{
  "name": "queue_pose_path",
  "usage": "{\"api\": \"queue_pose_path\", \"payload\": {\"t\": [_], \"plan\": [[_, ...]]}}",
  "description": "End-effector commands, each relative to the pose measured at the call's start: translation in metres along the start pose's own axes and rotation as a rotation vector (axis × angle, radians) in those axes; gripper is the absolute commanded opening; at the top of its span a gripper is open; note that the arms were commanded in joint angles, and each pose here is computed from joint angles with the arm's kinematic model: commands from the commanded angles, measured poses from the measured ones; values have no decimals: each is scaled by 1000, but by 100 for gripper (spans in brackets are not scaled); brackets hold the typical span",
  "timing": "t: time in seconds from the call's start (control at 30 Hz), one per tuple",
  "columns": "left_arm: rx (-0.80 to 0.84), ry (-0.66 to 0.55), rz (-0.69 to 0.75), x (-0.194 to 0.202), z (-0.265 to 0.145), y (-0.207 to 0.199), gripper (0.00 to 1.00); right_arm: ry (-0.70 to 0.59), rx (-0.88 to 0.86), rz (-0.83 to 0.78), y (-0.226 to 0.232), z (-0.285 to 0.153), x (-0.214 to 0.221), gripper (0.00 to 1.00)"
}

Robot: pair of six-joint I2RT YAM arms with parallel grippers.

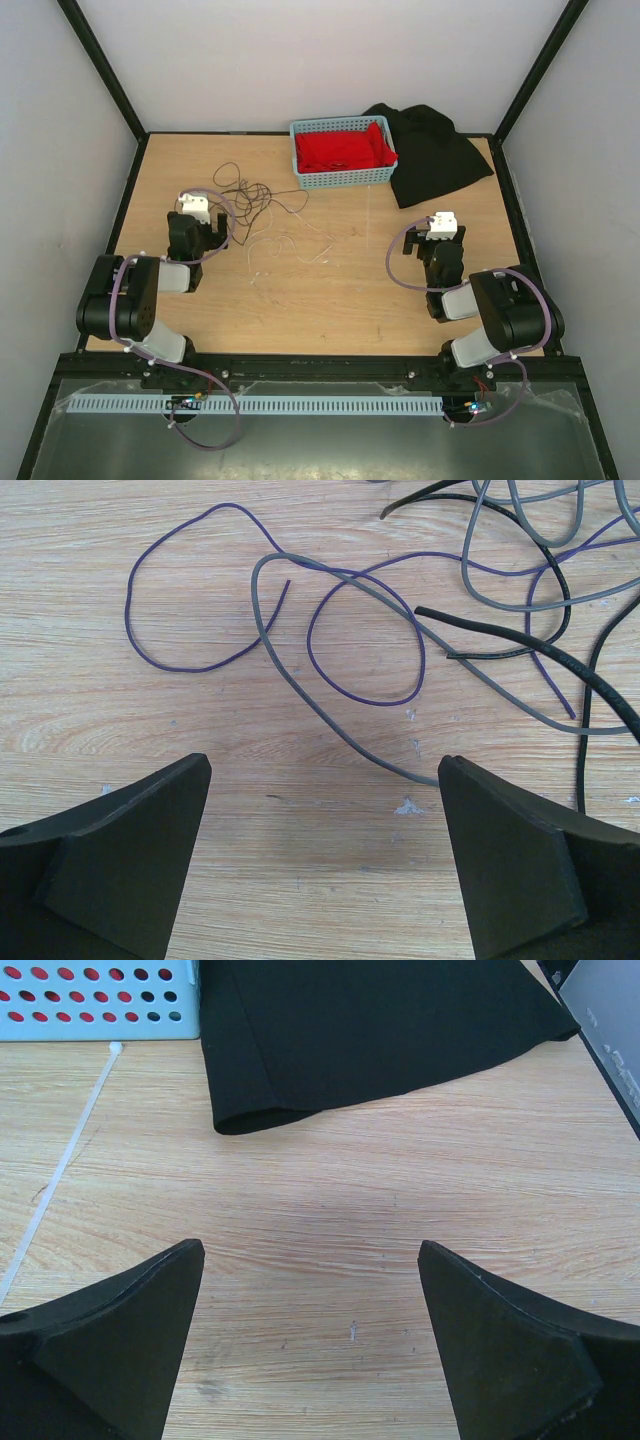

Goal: Zip-tie the wires
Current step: Pick up the cable at the center of the board.

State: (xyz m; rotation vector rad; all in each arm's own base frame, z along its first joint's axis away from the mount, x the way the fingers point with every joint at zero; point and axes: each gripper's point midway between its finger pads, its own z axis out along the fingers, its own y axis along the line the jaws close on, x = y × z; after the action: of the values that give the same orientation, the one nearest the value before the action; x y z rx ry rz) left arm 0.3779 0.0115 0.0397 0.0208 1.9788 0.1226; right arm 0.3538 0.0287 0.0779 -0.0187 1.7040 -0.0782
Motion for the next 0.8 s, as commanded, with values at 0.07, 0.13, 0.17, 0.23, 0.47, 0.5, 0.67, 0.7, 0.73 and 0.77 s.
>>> {"api": "queue_pose_path", "payload": {"t": [0.07, 0.13, 0.17, 0.23, 0.47, 0.5, 0.67, 0.7, 0.73, 0.77], "plan": [[2, -43, 0, -13, 2, 1, 99, -28, -8, 7, 3, 4, -9, 99], [3, -42, 0, -13, 2, 1, 99, -27, -8, 8, 3, 4, -9, 99], [1, -43, -2, -13, 2, 1, 99, -27, -8, 7, 3, 4, -9, 99], [2, -43, -1, -13, 2, 1, 99, -28, -9, 7, 3, 4, -9, 99], [35, -45, 1, -14, 3, -2, 99, -27, -9, 6, 3, 4, -9, 99], [67, -45, 9, -14, 3, -6, 99, -28, -10, 7, 3, 4, -9, 99], [7, 28, -14, -36, -6, 6, 99, 61, -35, -10, 8, 7, -12, 99], [-24, 21, -23, -48, -11, 12, 99, 109, -32, 15, 10, 10, -17, 99], [-40, -1, -23, -63, -16, 15, 99, 151, -47, 46, 15, 13, -23, 99], [-42, -27, -20, -79, -22, 15, 99, 182, -85, 74, 24, 15, -28, 99]]}}
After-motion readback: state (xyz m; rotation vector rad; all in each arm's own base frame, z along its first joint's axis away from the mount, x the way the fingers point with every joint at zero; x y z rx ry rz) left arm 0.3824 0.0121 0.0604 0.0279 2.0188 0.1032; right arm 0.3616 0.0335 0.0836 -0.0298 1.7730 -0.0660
